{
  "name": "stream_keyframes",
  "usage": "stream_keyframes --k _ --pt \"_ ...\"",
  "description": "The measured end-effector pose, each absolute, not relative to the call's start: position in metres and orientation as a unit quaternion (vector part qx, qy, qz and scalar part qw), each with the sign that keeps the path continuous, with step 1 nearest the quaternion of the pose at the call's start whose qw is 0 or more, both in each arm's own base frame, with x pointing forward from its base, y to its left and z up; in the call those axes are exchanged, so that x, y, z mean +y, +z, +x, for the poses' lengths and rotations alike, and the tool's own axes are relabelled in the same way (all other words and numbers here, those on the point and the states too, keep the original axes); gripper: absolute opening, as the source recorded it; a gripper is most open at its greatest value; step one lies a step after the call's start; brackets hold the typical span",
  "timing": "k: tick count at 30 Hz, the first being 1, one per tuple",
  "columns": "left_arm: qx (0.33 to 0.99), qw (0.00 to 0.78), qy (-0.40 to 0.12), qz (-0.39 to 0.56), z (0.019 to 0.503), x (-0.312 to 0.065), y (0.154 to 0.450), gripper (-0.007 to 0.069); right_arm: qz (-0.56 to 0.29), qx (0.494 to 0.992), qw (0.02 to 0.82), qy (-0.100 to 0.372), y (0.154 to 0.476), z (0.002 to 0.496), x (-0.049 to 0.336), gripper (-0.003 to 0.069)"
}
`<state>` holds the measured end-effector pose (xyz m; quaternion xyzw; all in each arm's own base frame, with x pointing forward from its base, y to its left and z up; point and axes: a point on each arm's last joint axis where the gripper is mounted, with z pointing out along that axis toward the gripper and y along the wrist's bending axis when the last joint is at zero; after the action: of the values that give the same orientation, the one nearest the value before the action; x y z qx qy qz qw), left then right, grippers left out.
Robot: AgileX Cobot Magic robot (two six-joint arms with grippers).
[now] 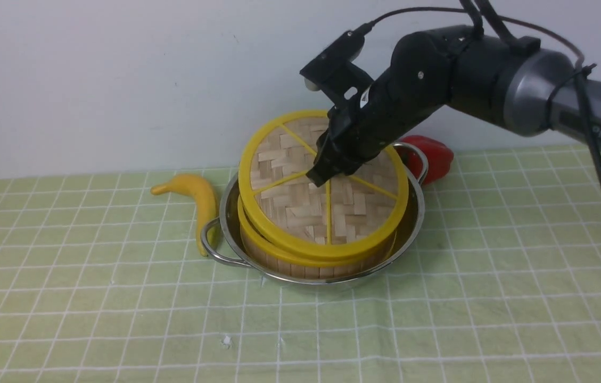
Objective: Place the steamer in the pot on the green tablecloth, and put the lid on the steamer.
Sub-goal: 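Place the bamboo steamer lid onto the steamer basket in the pot with the right gripper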
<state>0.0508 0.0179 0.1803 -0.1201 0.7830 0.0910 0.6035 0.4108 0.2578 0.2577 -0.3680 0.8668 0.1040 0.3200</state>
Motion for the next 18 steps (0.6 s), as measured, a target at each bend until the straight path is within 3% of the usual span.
stream_keyframes --k 18 --pt "0.783 0.603 0.091 -0.120 0.0508 0.0179 0.1803 0.0243 -0.362 0.859 0.344 0.114 0.2611 0.4135 0.2605 0.0144"
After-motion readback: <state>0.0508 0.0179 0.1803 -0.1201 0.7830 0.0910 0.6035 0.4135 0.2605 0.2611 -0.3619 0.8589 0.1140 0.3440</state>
